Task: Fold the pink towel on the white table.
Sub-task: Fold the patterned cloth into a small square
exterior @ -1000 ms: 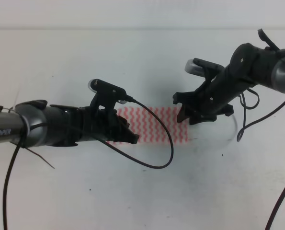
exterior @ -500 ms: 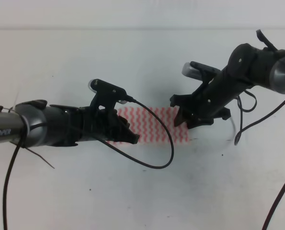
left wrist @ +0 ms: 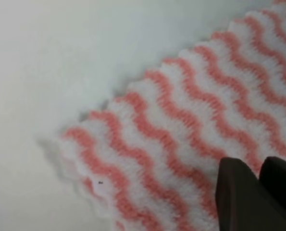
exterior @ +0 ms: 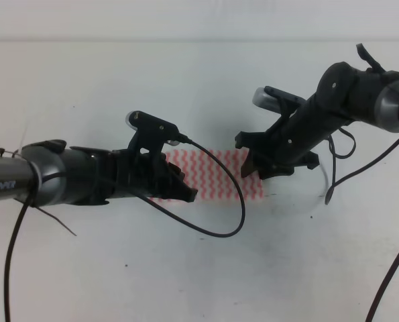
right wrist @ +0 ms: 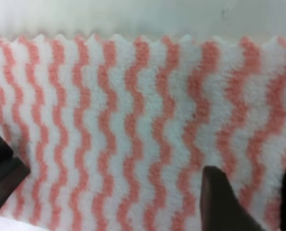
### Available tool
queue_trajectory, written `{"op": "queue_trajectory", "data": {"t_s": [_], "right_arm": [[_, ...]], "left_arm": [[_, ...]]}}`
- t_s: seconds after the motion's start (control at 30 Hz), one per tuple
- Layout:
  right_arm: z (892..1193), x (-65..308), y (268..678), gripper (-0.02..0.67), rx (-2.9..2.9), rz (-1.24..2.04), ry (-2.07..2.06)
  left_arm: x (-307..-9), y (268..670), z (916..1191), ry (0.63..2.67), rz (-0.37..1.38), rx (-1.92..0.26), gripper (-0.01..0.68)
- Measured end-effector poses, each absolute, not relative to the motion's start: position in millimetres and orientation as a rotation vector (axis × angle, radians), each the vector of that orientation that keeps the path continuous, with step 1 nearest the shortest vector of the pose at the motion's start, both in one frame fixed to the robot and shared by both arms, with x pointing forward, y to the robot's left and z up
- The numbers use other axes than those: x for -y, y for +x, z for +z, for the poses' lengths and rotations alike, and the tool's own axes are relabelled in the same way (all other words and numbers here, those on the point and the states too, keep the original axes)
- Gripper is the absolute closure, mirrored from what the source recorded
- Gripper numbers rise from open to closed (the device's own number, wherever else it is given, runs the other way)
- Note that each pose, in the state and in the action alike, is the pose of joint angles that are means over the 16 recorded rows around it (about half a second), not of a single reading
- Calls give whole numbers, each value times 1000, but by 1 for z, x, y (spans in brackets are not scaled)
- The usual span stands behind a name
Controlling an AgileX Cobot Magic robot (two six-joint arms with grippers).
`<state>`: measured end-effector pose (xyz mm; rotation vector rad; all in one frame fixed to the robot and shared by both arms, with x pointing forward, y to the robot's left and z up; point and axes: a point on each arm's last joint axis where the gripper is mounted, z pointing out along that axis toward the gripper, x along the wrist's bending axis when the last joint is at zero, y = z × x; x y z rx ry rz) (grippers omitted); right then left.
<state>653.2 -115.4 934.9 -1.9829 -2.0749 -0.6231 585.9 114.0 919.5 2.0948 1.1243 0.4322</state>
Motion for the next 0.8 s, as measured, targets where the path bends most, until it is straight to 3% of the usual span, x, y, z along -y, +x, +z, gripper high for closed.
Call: {"op": "queue_trajectory", "data": {"t_s": [0.6,0.8], "right_arm": [[938,116,653,638,2088,-629,-1982],[950,115,655,666,2094,-686,-1974]], "left_arm": [[-114,586,919,2103,438,-1118,584],[-114,586,919,2108,438,-1109,584]]}}
